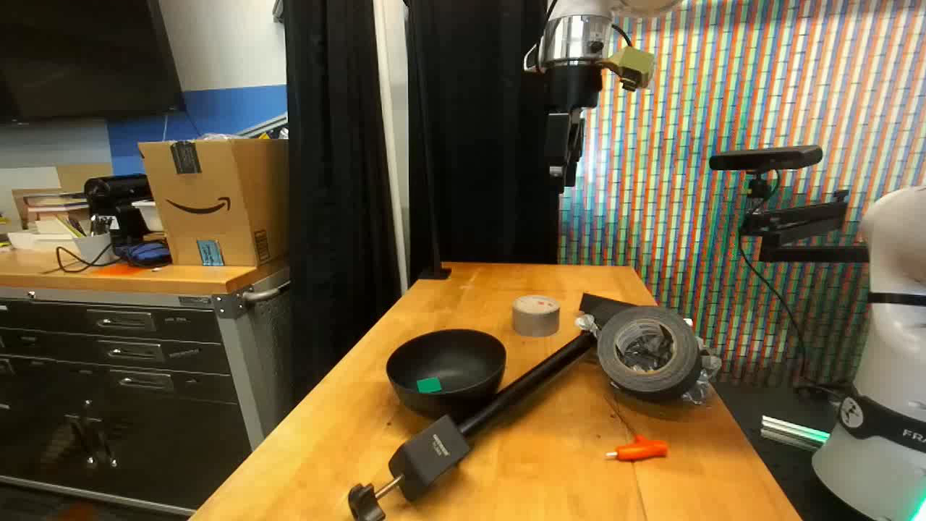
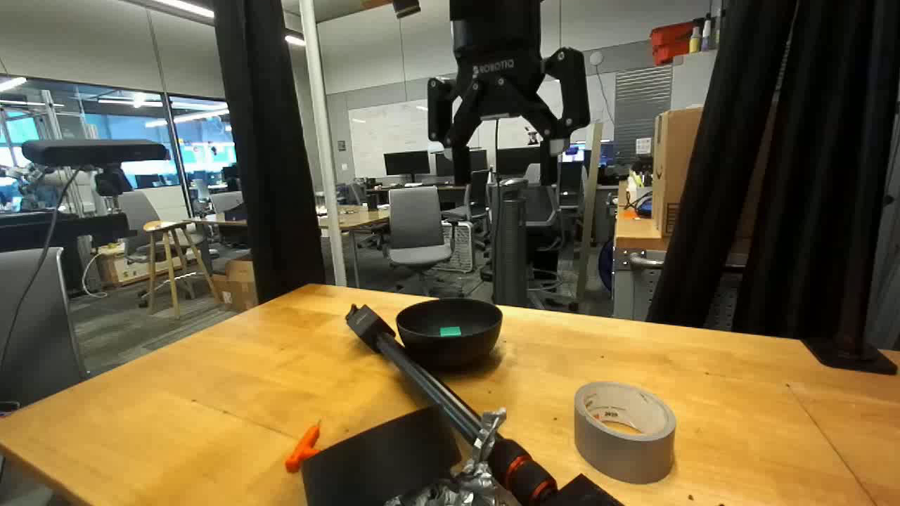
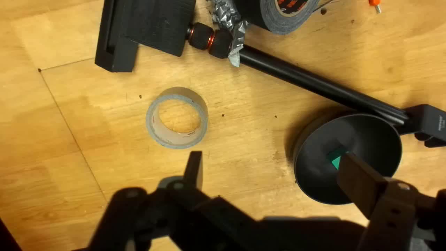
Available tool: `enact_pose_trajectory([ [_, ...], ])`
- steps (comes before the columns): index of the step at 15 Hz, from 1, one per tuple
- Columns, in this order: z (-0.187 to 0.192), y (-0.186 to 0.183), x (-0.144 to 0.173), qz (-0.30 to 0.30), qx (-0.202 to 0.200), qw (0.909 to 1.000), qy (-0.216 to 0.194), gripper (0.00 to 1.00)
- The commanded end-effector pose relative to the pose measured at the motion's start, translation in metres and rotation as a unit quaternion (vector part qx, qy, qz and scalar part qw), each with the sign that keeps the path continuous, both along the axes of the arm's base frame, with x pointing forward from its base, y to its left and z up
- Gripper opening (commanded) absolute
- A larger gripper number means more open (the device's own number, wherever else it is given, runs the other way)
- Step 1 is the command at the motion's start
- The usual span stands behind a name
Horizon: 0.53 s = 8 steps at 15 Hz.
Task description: Move the bowl to the right
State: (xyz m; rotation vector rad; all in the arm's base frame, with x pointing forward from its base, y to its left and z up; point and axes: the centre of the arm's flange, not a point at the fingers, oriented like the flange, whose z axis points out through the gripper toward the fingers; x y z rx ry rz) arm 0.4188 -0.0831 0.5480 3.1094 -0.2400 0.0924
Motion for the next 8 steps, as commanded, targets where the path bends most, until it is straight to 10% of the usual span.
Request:
enact_pose_trajectory([
  [1,0.0023,-0.0001,0.0003,0.0,0.0,1.0,-0.002,1.0],
  [8,0.0077,-0.0002,-0.0003,0.0,-0.001,1.0,-0.008,1.0],
])
